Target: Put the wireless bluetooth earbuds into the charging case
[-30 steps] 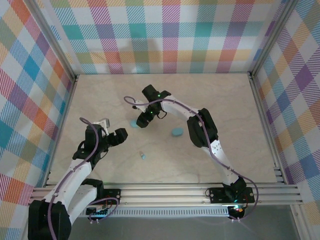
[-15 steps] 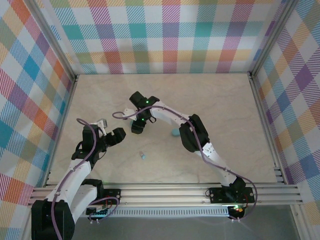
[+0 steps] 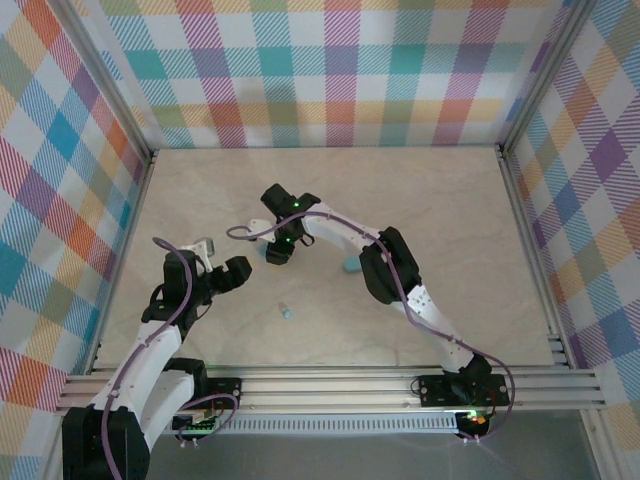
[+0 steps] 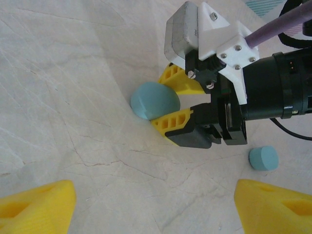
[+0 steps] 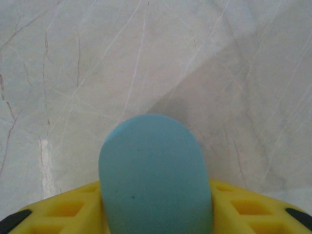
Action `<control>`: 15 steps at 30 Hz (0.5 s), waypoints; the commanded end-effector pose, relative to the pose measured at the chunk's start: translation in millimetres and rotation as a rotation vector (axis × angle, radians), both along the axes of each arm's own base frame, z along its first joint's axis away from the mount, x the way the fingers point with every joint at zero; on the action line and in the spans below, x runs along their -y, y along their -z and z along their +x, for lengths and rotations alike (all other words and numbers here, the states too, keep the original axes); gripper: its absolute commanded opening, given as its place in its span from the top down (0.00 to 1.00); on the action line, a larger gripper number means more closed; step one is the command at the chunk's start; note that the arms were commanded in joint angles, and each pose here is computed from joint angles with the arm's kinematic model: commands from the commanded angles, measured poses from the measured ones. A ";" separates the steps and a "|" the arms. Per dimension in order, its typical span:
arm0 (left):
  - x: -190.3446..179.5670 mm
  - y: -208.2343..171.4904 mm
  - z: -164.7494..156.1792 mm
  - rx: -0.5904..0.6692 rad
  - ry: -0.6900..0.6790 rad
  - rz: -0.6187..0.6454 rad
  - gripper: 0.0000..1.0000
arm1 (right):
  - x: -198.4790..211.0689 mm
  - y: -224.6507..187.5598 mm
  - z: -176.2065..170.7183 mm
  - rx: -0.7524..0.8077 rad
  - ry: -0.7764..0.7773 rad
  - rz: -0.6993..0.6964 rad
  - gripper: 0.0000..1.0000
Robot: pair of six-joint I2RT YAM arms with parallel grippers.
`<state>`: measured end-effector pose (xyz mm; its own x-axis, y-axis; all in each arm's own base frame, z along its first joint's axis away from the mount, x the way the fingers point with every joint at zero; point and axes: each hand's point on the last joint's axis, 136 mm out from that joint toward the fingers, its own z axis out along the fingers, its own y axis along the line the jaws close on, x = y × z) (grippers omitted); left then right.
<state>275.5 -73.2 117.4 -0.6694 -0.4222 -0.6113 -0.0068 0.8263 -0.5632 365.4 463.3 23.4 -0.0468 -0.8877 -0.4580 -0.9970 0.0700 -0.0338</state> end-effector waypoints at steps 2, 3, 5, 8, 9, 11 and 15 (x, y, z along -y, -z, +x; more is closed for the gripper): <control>-1.0 -9.8 0.3 0.029 0.026 0.020 0.16 | 8.4 -6.1 -23.0 -0.071 0.001 0.000 0.57; -1.3 -10.1 0.2 0.030 0.026 0.022 0.16 | 9.0 -8.0 -25.4 -0.079 0.001 0.005 0.58; -2.4 -9.2 -0.6 0.026 0.024 0.030 0.15 | 10.1 -10.6 -30.3 -0.097 0.005 0.015 0.61; -1.8 -9.3 -3.1 0.027 0.033 0.035 0.15 | 13.2 -13.2 -36.7 -0.120 0.017 0.024 0.62; -1.6 -10.6 -3.3 0.034 0.035 0.035 0.15 | 15.0 -13.7 -37.5 -0.126 0.024 0.025 0.62; -1.0 -12.4 -4.8 0.049 0.041 0.036 0.15 | 19.1 -15.4 -41.8 -0.142 0.036 0.026 0.63; -0.2 -12.6 -6.7 0.076 0.048 0.038 0.19 | 33.3 -30.2 -47.2 -0.183 0.076 0.060 0.65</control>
<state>270.1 -74.2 126.4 -0.6548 -0.3791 -0.6539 0.0466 0.8432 -0.5355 334.1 442.1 26.6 -0.1335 -0.8756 -0.4643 -0.9910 0.1148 0.0684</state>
